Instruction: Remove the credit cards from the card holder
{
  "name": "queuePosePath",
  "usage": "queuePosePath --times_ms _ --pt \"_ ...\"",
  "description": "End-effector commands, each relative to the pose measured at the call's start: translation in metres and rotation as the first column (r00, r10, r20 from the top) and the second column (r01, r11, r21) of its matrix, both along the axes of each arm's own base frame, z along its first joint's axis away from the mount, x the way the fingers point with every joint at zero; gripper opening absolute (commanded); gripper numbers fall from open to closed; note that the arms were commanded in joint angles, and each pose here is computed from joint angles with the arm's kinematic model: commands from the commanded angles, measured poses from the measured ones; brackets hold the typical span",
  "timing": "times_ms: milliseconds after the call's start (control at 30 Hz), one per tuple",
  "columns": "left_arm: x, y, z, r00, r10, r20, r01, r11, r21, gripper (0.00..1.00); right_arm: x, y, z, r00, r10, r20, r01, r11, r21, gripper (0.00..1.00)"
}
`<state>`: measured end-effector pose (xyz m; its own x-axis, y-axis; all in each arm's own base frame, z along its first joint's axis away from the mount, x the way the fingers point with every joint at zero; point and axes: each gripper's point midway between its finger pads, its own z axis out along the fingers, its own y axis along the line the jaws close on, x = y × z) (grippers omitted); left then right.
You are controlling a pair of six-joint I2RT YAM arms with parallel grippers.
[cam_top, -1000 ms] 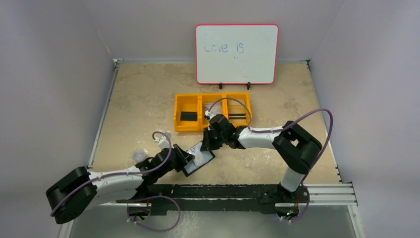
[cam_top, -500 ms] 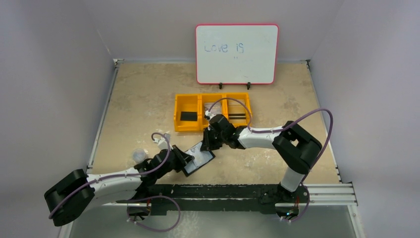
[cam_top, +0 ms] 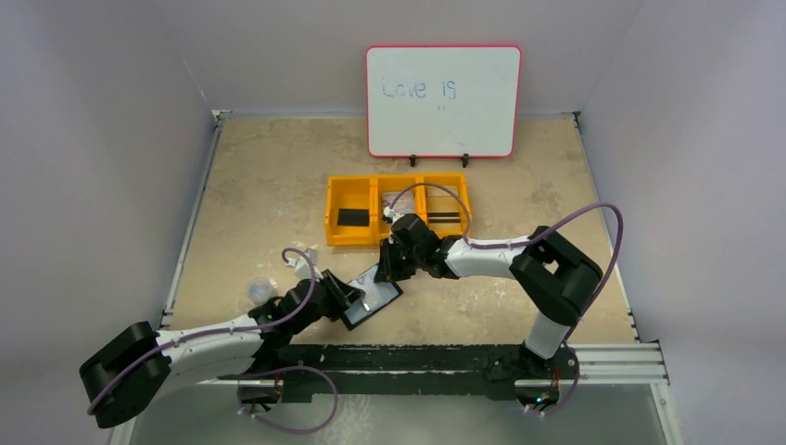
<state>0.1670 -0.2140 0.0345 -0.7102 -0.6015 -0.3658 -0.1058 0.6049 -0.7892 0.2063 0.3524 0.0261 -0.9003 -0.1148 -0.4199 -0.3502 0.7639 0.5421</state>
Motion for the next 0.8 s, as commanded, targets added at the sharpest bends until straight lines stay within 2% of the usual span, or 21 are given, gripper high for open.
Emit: queuePosePath --times_ms 0,67,167,300,433,500,633,767 --pt "0.000 -0.001 0.003 1.000 -0.011 0.021 0.012 1.000 -0.012 0.16 -0.004 -0.015 -0.016 1.000 -0.013 -0.013 0.012 0.996 -0.088 0.20" --pt "-0.001 0.000 0.002 1.000 -0.010 0.017 0.010 1.000 -0.008 0.15 -0.005 -0.015 -0.017 1.000 -0.013 -0.014 0.012 0.996 -0.090 0.20" --pt "-0.002 0.000 0.002 1.000 -0.009 0.014 0.009 1.000 -0.011 0.20 -0.004 -0.015 -0.017 1.000 -0.017 -0.015 0.016 0.996 -0.089 0.21" --pt "-0.002 0.001 0.003 1.000 -0.009 0.021 0.009 1.000 -0.015 0.19 -0.003 -0.014 -0.014 1.000 -0.017 -0.010 0.016 0.996 -0.085 0.21" --pt "-0.001 0.002 0.002 1.000 -0.004 0.019 0.005 1.000 -0.012 0.11 -0.004 -0.014 -0.016 1.000 -0.016 -0.017 0.014 0.996 -0.088 0.21" --pt "0.000 0.003 0.003 1.000 0.008 0.022 -0.008 1.000 -0.008 0.09 -0.015 -0.012 -0.016 0.997 0.003 -0.073 -0.008 0.998 -0.066 0.21" --pt "0.002 0.004 0.006 0.999 0.019 0.036 -0.018 1.000 -0.016 0.00 -0.009 -0.008 -0.013 0.999 -0.001 -0.050 -0.002 0.998 -0.059 0.21" --pt "0.002 0.005 0.005 0.999 0.013 0.033 -0.013 1.000 0.000 0.00 -0.002 -0.007 -0.011 1.000 -0.016 -0.022 0.015 0.998 -0.062 0.22"
